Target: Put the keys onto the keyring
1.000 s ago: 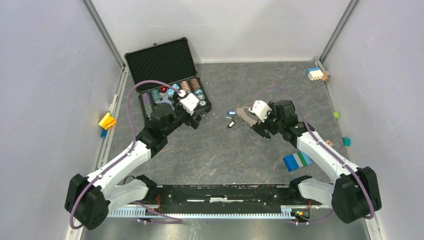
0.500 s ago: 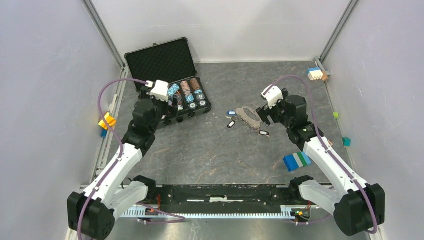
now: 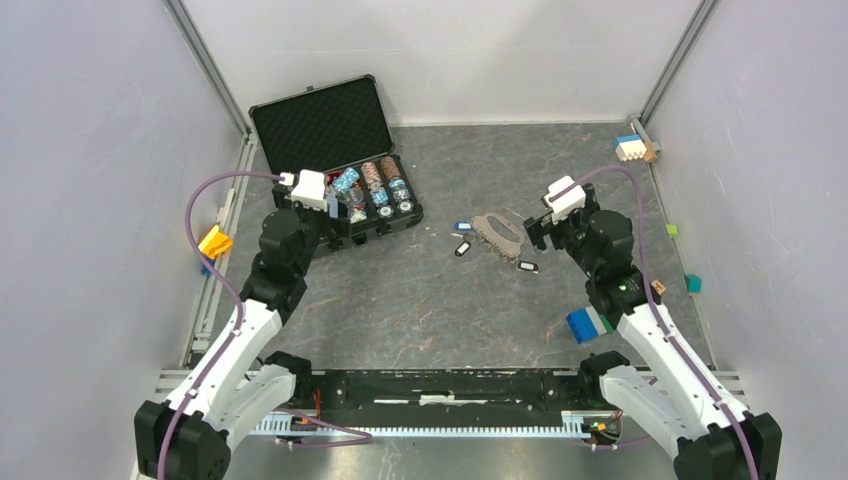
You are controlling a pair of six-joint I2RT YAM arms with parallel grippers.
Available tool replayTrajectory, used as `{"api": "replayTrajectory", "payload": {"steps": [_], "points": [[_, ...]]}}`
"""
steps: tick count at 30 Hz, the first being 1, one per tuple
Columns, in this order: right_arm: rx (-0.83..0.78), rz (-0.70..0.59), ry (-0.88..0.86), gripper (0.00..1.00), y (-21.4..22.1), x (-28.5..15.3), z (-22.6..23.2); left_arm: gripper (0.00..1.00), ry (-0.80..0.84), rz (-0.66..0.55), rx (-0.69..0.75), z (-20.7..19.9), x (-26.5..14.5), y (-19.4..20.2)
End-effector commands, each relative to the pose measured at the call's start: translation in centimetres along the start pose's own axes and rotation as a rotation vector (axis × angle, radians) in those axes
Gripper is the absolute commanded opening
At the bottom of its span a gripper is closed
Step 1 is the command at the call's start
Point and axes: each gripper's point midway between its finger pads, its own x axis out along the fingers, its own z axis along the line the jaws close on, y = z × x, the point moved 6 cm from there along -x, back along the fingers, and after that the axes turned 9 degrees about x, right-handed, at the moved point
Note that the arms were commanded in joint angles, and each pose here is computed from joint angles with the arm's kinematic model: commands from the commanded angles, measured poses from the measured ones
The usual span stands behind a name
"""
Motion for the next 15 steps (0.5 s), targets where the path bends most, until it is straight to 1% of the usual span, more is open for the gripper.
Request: {"api": "replayTrajectory", "payload": {"steps": [1,5,15], "points": [[0.002,-0.101,0.026,0.98,-1.80,-0.11,-0.46,1.00,-0.036,-0.084,-0.040,0.51,-0.14,-1.03],[-0.003,-0.075,0.019,0.98,-1.40,0.21,-0.39,1.00,-0.042,-0.092,-0.035,0.46,-0.20,-0.56],[-0.025,-0.121,0.020,0.98,-2.14,-0.63,-0.48,1.00,-0.072,-0.122,-0.034,1.08,-0.66,-0.88]]}}
